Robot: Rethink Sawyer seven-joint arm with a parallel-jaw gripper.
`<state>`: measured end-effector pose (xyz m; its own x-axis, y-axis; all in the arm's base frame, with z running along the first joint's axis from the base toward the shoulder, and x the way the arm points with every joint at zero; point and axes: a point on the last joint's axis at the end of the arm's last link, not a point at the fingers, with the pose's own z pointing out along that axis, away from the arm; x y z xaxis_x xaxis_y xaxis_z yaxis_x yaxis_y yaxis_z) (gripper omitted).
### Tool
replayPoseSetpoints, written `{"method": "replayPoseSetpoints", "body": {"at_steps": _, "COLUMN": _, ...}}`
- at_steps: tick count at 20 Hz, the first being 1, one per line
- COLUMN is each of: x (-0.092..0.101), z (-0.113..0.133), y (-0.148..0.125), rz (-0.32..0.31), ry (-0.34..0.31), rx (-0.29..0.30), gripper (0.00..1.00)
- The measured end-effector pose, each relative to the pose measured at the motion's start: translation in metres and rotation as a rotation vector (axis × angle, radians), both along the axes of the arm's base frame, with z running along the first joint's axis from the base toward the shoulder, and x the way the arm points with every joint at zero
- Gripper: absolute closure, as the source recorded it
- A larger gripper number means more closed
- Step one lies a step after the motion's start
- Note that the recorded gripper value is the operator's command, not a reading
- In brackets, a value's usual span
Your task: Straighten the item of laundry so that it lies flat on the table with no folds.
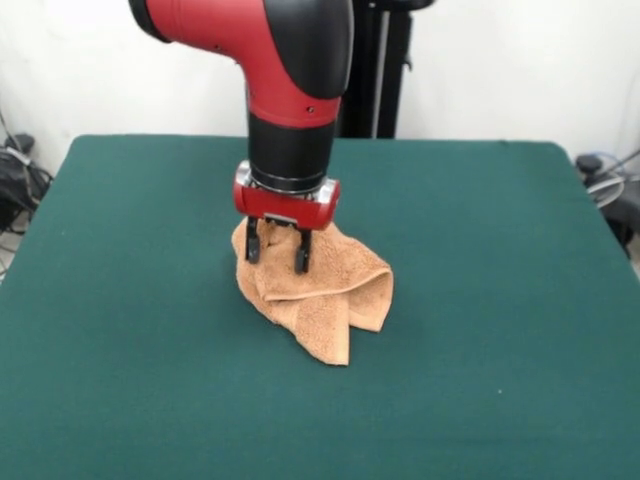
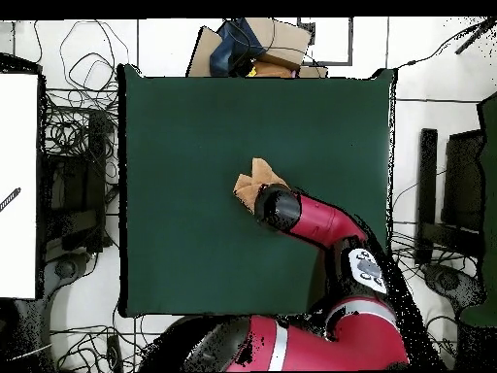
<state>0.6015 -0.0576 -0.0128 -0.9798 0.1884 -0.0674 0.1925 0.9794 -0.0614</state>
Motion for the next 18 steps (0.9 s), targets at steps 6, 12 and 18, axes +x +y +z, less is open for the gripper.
{"method": "replayPoseSetpoints", "body": {"at_steps": 6, "x": 0.003, "z": -0.005, "y": -0.001, "rz": 0.001, "ry": -0.006, "rx": -0.003, "gripper": 0.0}}
{"method": "replayPoseSetpoints", "body": {"at_steps": 12, "x": 0.004, "z": -0.008, "y": -0.001, "rz": 0.004, "ry": -0.015, "rx": -0.007, "gripper": 1.0}}
{"method": "replayPoseSetpoints", "body": {"at_steps": 18, "x": 0.002, "z": -0.012, "y": 0.0, "rz": 0.009, "ry": -0.017, "rx": -0.016, "gripper": 1.0}}
